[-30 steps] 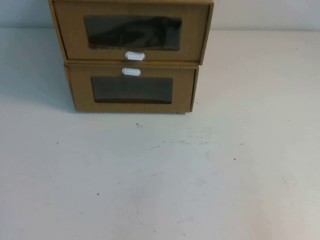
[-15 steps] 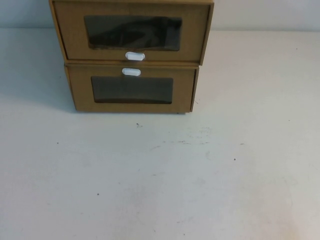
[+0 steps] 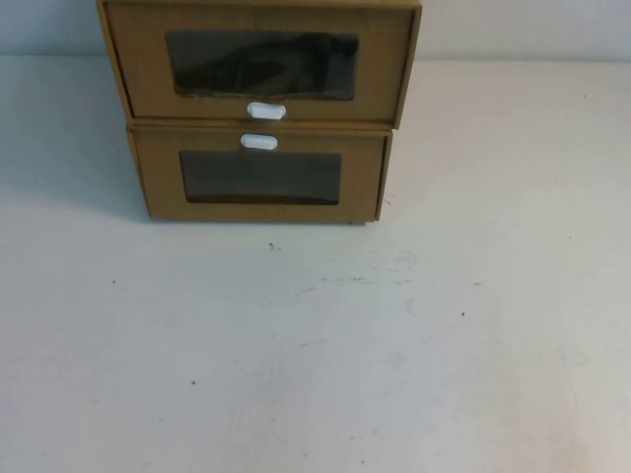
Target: Close the shoe box
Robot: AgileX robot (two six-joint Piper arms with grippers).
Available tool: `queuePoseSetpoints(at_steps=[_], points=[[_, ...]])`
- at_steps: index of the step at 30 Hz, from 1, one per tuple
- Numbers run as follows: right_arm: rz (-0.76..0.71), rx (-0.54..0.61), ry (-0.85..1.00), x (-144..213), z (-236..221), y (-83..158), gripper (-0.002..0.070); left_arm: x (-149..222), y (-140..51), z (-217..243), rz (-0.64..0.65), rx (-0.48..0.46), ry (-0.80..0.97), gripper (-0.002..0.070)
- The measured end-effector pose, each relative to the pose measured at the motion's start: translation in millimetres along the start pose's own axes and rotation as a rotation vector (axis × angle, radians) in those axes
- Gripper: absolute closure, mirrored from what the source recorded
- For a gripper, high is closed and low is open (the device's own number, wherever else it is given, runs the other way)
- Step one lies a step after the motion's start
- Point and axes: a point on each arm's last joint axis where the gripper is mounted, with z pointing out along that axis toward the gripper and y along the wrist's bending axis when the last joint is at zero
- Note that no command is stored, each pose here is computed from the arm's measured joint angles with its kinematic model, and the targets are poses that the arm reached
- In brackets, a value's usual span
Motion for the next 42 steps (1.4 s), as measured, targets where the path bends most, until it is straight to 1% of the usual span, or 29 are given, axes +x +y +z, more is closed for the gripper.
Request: queuePoseSetpoints(at_steps=[16, 20, 24, 28, 31, 42], points=[[-0.002, 0.0, 0.0, 0.0, 0.0, 0.0, 0.0688, 0.0, 0.0, 0.0, 0.0, 0.0, 0.0, 0.0677], [-0.002, 0.0, 0.0, 0.0, 0.0, 0.0, 0.0688, 0.2, 0.2, 0.0, 0.025, -0.002, 0.002, 0.0677], [-0.002, 0.0, 0.0, 0.0, 0.0, 0.0, 0.0688, 5.0, 1.7, -0.2, 0.075, -0.017, 0.056, 0.0677], [-0.002, 0.0, 0.0, 0.0, 0.0, 0.0, 0.0688, 13.4, 5.5, -1.2, 0.062, -0.055, 0.15, 0.0677], [-0.002, 0.0, 0.0, 0.0, 0.0, 0.0, 0.0688, 22.5, 6.4, -3.1, 0.049, -0.064, 0.252, 0.0677], [-0.002, 0.0, 0.002, 0.2, 0.0, 0.0, 0.0688, 23.4, 7.0, -3.4, 0.045, -0.071, 0.262, 0.0677]])
